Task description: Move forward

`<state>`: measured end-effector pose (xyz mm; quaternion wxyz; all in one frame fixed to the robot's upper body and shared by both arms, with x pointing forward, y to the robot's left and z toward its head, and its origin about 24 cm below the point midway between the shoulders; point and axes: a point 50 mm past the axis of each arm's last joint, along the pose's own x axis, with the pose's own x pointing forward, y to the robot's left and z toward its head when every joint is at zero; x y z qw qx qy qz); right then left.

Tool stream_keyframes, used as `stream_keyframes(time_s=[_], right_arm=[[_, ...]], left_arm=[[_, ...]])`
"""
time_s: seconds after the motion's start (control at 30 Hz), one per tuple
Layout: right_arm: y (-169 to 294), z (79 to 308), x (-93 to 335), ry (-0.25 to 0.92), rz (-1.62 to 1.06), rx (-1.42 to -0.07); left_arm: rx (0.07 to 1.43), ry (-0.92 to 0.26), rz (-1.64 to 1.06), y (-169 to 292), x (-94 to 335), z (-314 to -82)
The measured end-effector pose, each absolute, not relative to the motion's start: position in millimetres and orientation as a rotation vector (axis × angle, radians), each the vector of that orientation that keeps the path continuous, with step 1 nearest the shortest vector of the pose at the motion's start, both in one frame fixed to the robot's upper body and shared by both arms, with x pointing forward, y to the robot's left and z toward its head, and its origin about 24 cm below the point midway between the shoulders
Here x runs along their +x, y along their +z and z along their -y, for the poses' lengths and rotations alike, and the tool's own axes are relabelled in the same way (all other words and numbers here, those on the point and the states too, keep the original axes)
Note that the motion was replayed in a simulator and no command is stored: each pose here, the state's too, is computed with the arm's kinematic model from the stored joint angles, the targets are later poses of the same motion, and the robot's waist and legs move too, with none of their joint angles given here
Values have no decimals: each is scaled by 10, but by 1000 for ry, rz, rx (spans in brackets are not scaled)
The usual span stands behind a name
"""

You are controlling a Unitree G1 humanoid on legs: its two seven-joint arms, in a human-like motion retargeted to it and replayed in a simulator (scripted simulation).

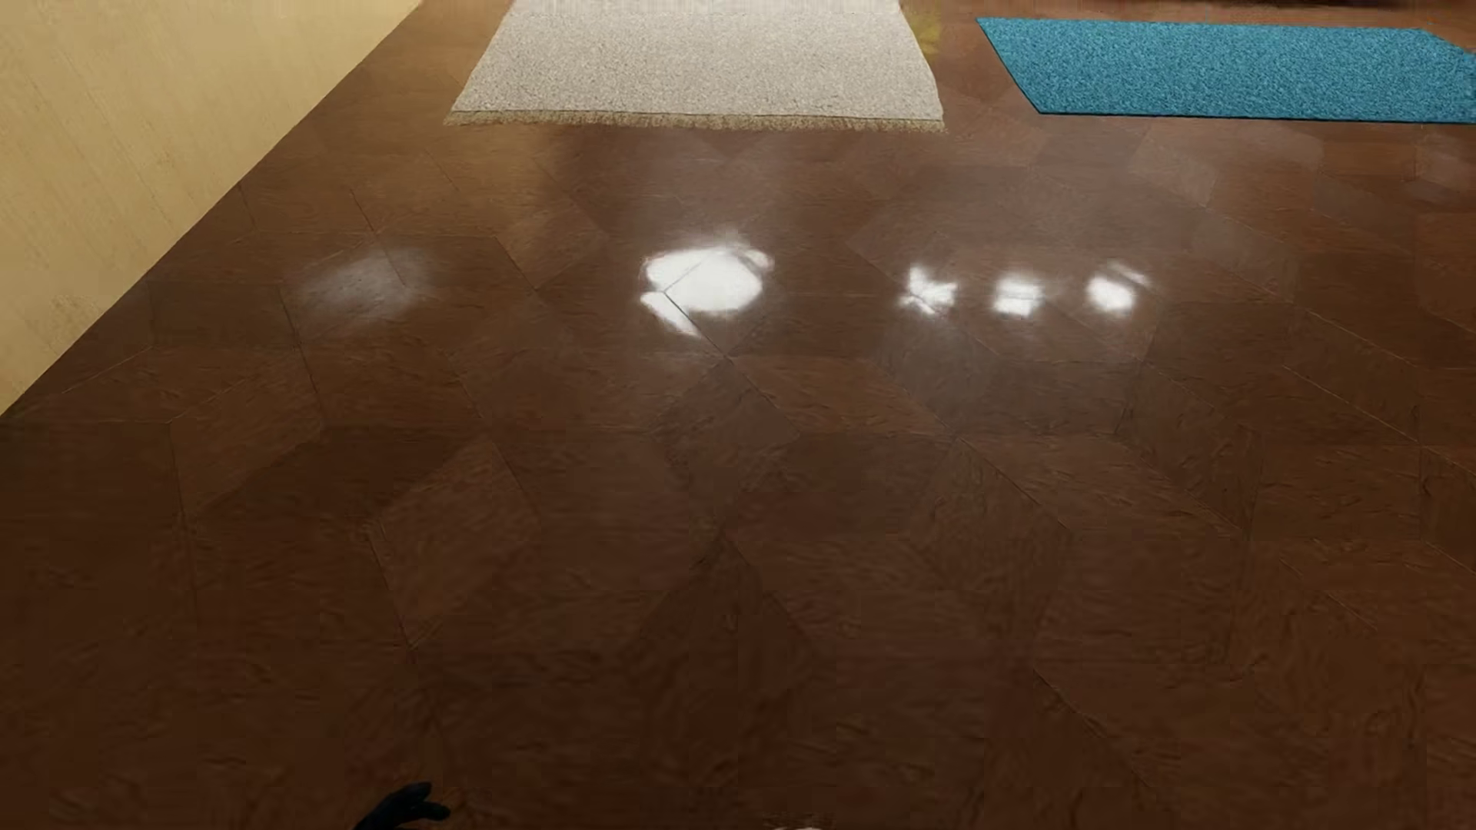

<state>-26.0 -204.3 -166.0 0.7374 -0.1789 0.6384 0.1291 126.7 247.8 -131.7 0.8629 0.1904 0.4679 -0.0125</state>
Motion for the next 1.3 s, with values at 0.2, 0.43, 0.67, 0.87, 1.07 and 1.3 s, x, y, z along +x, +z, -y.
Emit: stream_keyframes(time_s=[0.2, 0.43, 0.67, 0.87, 1.07, 1.3], right_arm=[[-1618, 2218, 101, 199, -1305, -405], [-1308, 2452, 1133, 105, -983, -456], [-1418, 2318, 941, 150, -1047, -438], [-1538, 2130, 474, 215, -1157, -398], [-1595, 1956, 31, 285, -1261, -367], [-1635, 2084, -27, 231, -1324, -376]], left_arm=[[414, -126, -1219, -1590, 589, -2328], [381, -115, -1362, -1635, 21, -2332], [399, -182, -1448, -1683, -189, -2240], [423, -126, -1153, -1534, 772, -2339], [428, -37, -918, -1220, 1450, -2501], [397, -61, -1280, -1611, 492, -2441]])
